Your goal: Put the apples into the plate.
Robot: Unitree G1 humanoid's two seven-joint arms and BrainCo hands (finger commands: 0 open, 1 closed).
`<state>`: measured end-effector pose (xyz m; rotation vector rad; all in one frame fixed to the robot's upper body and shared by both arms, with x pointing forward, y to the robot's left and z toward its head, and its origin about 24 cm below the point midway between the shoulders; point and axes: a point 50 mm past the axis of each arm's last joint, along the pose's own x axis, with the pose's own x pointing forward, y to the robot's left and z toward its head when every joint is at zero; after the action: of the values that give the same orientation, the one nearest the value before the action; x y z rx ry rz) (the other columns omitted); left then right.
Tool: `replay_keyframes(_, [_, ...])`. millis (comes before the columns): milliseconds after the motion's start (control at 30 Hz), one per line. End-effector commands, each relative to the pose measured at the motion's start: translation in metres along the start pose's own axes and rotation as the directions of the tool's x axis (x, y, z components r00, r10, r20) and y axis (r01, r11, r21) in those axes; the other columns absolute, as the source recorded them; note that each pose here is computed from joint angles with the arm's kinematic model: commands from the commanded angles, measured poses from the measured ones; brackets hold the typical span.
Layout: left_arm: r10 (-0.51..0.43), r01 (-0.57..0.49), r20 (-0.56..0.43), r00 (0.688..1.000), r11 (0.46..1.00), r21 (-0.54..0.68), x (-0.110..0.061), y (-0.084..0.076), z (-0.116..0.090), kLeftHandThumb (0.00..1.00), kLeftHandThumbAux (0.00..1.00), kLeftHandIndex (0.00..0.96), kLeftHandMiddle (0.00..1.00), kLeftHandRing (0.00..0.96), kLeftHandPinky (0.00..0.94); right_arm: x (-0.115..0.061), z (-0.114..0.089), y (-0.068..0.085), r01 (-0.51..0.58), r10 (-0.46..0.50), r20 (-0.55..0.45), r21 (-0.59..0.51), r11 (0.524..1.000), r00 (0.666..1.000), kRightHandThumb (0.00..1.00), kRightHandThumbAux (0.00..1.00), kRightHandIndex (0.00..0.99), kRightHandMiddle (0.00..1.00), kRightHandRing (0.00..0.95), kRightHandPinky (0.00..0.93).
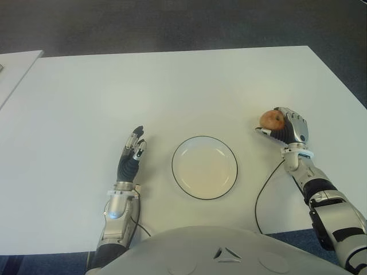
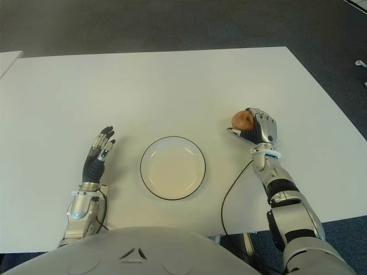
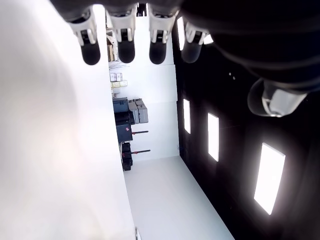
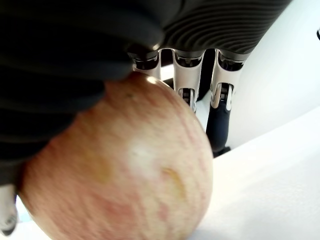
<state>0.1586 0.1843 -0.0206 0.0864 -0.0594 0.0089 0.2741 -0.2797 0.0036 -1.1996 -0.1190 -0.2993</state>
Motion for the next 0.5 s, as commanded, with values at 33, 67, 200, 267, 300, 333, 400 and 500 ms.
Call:
replay_keyframes(33, [0.001,-0.002,-0.053,0.999,1.0,-0.003,-0.009,0.001,-0.008,0.0,0.311,0.0,0.0,0.0,0.0,-0.006,0.007,0.004,0.066,-0.064,-0.028,0.096,0.993,0.998,0.842,0.669,0.406,0.517,0.761,0.784])
replay_keyframes(67, [0.0,0.0,-0.052,0.999,1.0,-0.001,-0.009,0.001,-0.008,0.0,0.311,0.0,0.0,0.0,0.0,-0.006,0.007,0.004,0.073,-0.07,-0.03,0.107,0.992,0.997,0.847,0.672,0.404,0.519,0.78,0.799])
replay_keyframes(200, [0.0,0.001,-0.05,0.999,1.0,0.002,-0.009,0.001,-0.007,0.0,0.307,0.0,0.0,0.0,0.0,-0.005,0.01,0.002,0.085,-0.083,-0.027,0.135,0.987,0.996,0.854,0.676,0.401,0.525,0.819,0.824])
replay_keyframes(267, [-0.003,0.003,-0.048,0.999,1.0,0.0,-0.009,0.0,-0.007,0.0,0.306,0.0,0.0,0.0,0.0,-0.004,0.011,0.0,0.089,-0.088,-0.017,0.145,0.985,0.996,0.855,0.676,0.4,0.527,0.829,0.83])
replay_keyframes(300, [-0.004,0.004,-0.047,0.999,1.0,-0.001,-0.009,0.0,-0.007,0.0,0.304,0.0,0.0,0.0,0.0,-0.003,0.012,-0.001,0.091,-0.09,-0.011,0.149,0.985,0.996,0.855,0.677,0.399,0.529,0.837,0.833])
replay_keyframes(333, [-0.006,0.006,-0.045,0.999,1.0,-0.003,-0.009,0.0,-0.007,0.0,0.303,0.0,0.0,0.0,0.0,-0.003,0.012,-0.002,0.093,-0.093,-0.006,0.153,0.984,0.996,0.856,0.677,0.398,0.53,0.842,0.835])
replay_keyframes(400, [-0.008,0.008,-0.044,0.999,1.0,-0.005,-0.009,-0.001,-0.007,0.0,0.301,0.0,0.0,0.0,0.0,-0.003,0.013,-0.002,0.094,-0.095,-0.002,0.156,0.983,0.995,0.856,0.677,0.398,0.531,0.847,0.837])
replay_keyframes(500, [-0.01,0.01,-0.041,0.999,1.0,-0.014,-0.009,-0.001,-0.007,0.0,0.299,0.0,0.0,0.0,0.0,-0.003,0.017,-0.006,0.103,-0.108,0.02,0.17,0.98,0.994,0.856,0.677,0.397,0.532,0.856,0.841])
